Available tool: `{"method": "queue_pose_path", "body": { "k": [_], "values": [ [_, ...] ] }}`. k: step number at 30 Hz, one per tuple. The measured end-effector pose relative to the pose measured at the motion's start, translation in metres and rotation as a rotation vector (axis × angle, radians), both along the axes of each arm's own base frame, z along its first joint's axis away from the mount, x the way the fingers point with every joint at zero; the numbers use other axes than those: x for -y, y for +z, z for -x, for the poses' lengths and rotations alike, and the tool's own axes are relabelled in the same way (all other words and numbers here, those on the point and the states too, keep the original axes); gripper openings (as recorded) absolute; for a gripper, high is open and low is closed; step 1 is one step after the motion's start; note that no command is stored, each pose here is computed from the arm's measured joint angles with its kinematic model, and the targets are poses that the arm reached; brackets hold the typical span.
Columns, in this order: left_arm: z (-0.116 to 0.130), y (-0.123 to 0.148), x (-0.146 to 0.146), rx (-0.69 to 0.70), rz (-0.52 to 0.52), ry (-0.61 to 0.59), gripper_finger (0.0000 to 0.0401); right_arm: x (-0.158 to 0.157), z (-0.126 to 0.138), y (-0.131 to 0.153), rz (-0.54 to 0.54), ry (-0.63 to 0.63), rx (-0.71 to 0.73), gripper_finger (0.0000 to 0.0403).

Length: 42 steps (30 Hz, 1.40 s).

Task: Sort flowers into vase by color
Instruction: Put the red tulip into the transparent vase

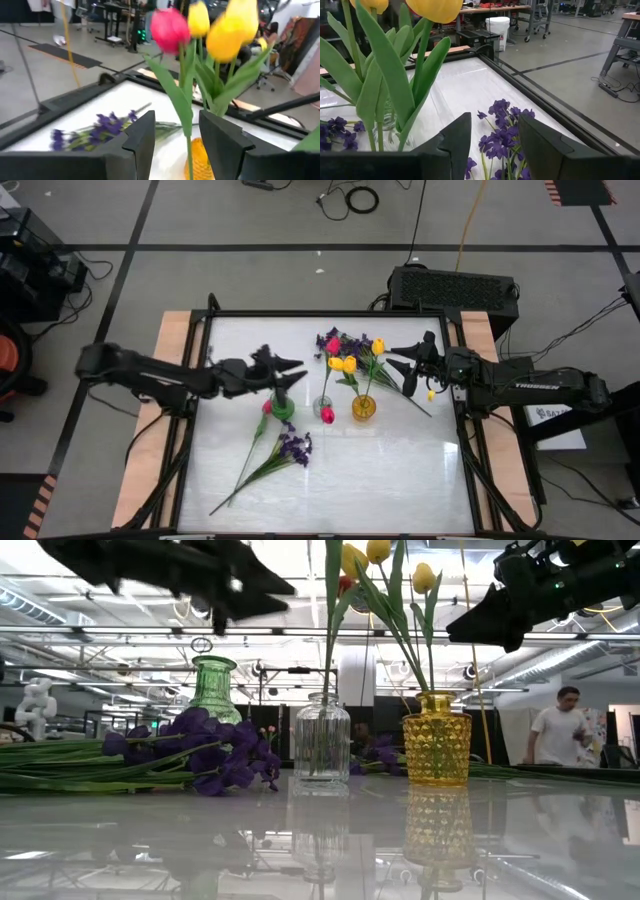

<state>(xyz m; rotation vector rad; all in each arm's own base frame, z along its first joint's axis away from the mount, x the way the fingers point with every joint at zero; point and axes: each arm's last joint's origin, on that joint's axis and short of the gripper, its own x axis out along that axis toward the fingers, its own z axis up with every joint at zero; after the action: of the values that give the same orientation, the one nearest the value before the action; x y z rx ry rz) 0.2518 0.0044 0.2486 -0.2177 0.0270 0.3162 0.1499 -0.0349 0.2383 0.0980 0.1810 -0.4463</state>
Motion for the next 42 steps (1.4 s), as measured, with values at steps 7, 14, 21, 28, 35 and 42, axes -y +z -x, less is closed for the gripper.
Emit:
{"method": "queue_pose_path", "body": {
  "k": [7,14,21,28,35,42],
  "values": [
    [0.056,0.034,-0.002,-0.013,0.071,0.048,0.0160,0.000,0.000,0.000,0.006,0.001,-0.003,0.0155],
    [0.097,0.039,0.012,-0.242,0.171,-0.032,0.0144,0.000,0.000,0.000,0.013,0.003,-0.006,0.0155],
    [0.115,0.025,0.032,-0.451,0.319,-0.115,0.0119,0.000,0.000,0.000,0.017,0.003,-0.007,0.0155],
    [0.124,0.000,0.050,-0.653,0.497,-0.115,0.0118,0.000,0.000,0.000,0.017,0.003,-0.007,0.0155],
    [0.113,-0.024,0.075,-0.740,0.584,-0.147,0.0122,0.000,0.000,0.000,0.017,-0.001,-0.007,0.0155],
    [0.100,-0.047,0.098,-0.769,0.658,-0.063,0.0167,0.000,0.000,0.000,0.014,-0.001,-0.007,0.0155]
  ]
}}
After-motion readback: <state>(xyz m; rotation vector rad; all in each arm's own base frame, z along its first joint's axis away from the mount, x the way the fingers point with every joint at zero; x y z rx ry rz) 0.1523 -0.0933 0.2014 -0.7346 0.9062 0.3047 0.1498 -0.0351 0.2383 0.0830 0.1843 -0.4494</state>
